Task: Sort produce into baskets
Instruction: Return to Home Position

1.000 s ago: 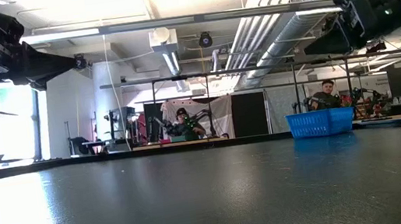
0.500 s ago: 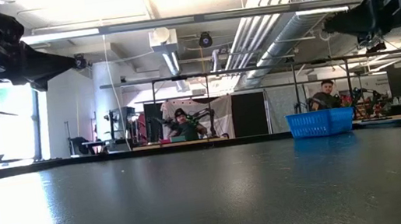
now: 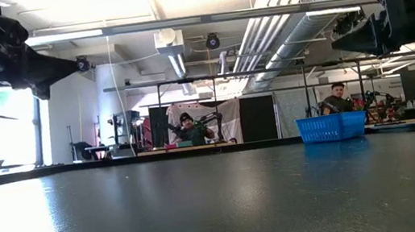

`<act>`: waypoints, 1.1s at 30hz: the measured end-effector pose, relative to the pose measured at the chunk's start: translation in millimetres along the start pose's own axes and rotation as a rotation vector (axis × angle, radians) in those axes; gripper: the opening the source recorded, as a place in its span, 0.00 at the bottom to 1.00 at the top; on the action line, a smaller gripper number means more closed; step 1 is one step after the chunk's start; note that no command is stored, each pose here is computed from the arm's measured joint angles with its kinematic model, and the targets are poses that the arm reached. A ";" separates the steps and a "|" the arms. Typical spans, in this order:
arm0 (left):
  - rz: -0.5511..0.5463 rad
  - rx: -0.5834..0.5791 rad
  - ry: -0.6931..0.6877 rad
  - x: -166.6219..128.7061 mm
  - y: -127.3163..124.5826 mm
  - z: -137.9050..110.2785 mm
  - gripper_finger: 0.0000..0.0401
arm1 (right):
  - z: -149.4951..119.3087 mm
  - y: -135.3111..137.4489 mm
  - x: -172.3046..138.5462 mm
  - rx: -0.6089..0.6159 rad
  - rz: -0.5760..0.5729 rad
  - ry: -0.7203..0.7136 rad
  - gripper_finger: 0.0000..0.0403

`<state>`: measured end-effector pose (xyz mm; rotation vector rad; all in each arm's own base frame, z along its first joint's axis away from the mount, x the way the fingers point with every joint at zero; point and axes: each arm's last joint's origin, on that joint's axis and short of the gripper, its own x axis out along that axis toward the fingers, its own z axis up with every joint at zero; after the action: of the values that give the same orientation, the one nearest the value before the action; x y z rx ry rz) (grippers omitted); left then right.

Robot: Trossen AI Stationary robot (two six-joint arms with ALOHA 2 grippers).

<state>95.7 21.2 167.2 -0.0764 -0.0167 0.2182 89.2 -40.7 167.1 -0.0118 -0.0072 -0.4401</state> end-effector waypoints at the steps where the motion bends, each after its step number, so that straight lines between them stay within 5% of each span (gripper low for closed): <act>1: 0.008 0.001 0.003 0.1 0.2 -0.3 0.00 | -0.1 -0.2 0.1 -0.021 -0.003 0.001 0.00; 7: 0.024 0.016 0.018 1.2 0.8 -1.5 0.00 | -2.1 0.3 1.5 -0.126 0.017 0.026 0.00; 33: 0.024 0.019 0.020 1.3 0.8 -1.6 0.00 | -2.1 0.3 1.4 -0.122 0.018 0.025 0.00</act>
<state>96.8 22.1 165.6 -0.0595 0.0061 0.2418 90.7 -41.0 165.1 -0.1264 0.0447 -0.4224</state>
